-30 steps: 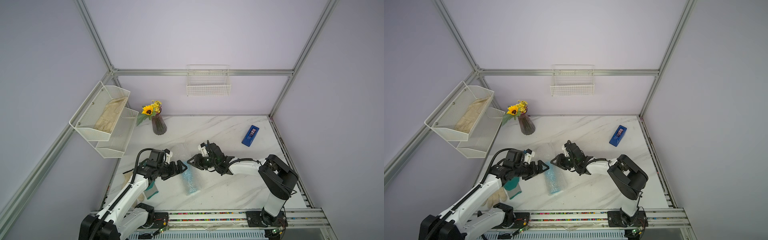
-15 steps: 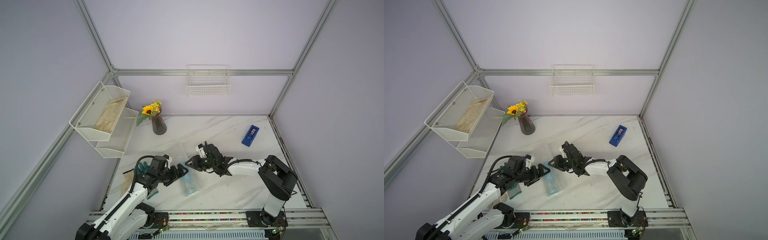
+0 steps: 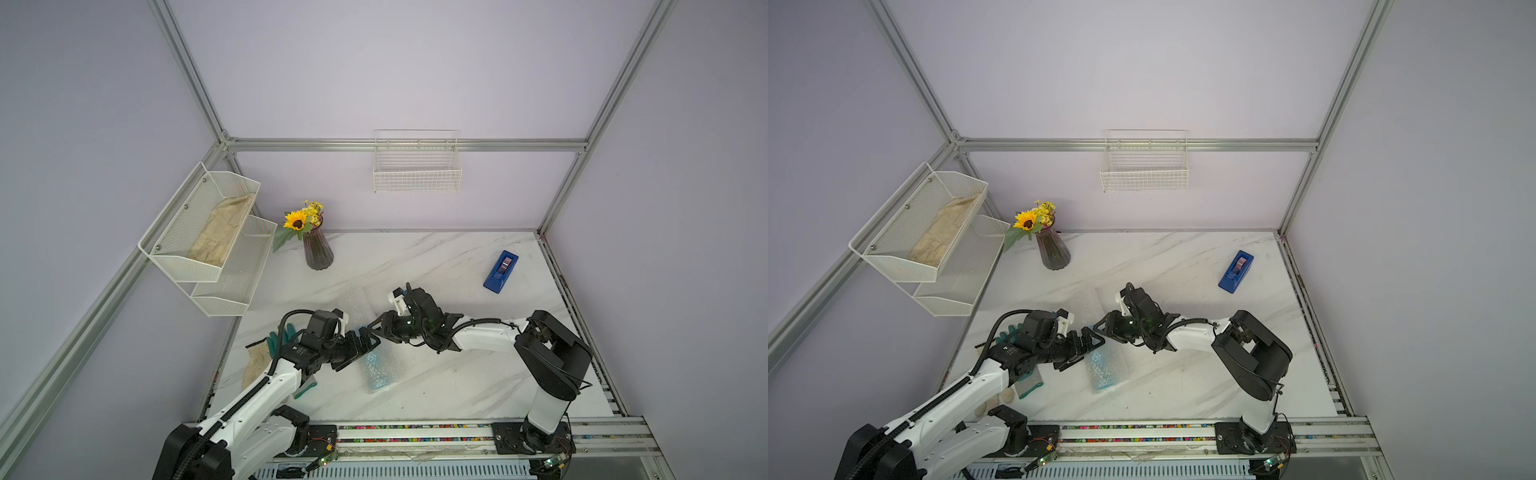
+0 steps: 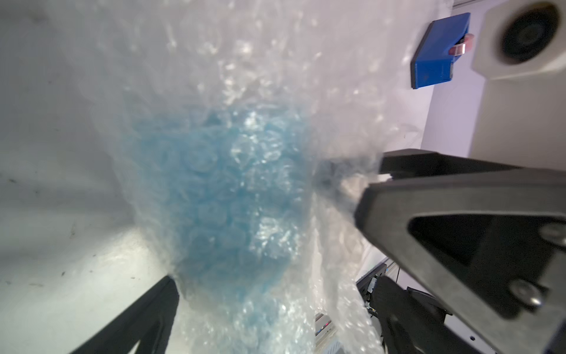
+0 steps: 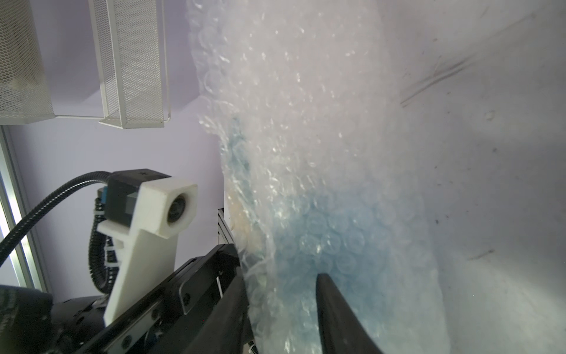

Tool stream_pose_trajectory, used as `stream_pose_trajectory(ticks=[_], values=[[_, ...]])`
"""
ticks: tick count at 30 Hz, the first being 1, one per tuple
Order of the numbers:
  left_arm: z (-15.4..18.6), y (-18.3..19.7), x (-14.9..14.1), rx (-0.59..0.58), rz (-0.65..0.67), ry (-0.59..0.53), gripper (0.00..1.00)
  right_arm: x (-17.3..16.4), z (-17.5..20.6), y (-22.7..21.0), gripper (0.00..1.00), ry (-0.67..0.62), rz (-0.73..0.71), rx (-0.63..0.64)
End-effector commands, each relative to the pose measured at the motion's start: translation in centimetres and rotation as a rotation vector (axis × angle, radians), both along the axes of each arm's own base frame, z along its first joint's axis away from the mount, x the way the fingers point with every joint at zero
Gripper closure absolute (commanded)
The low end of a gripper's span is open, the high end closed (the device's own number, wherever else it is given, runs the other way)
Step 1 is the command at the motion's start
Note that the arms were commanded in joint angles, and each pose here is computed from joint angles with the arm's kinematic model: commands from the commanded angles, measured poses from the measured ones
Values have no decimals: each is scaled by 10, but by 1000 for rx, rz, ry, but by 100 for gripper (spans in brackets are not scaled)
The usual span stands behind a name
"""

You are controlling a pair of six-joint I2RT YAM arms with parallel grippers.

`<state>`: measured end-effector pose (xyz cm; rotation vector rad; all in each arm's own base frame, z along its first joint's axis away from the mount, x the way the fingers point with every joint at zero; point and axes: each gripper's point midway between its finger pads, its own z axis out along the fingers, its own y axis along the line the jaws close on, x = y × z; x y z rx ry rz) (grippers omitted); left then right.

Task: Wrap wine glasses in bubble wrap
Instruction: Wrap the wine glass in bubble wrap.

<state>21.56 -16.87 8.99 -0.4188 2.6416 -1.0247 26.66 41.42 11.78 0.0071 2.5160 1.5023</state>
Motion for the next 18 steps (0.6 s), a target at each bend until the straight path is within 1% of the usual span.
stream_pose_trajectory(ticks=[1,8,17,18], values=[[-20,6,-10,43,-9,28,0,1,3,7,59,10,-6,6],[-27,12,-14,74,-11,15,1,0,2,6,59,11,-8,1],[-35,11,-11,93,-75,-53,23,-1,3,4,59,0,-2,-9],[-35,10,-12,95,-81,-56,24,0,5,4,59,-2,-5,-8]])
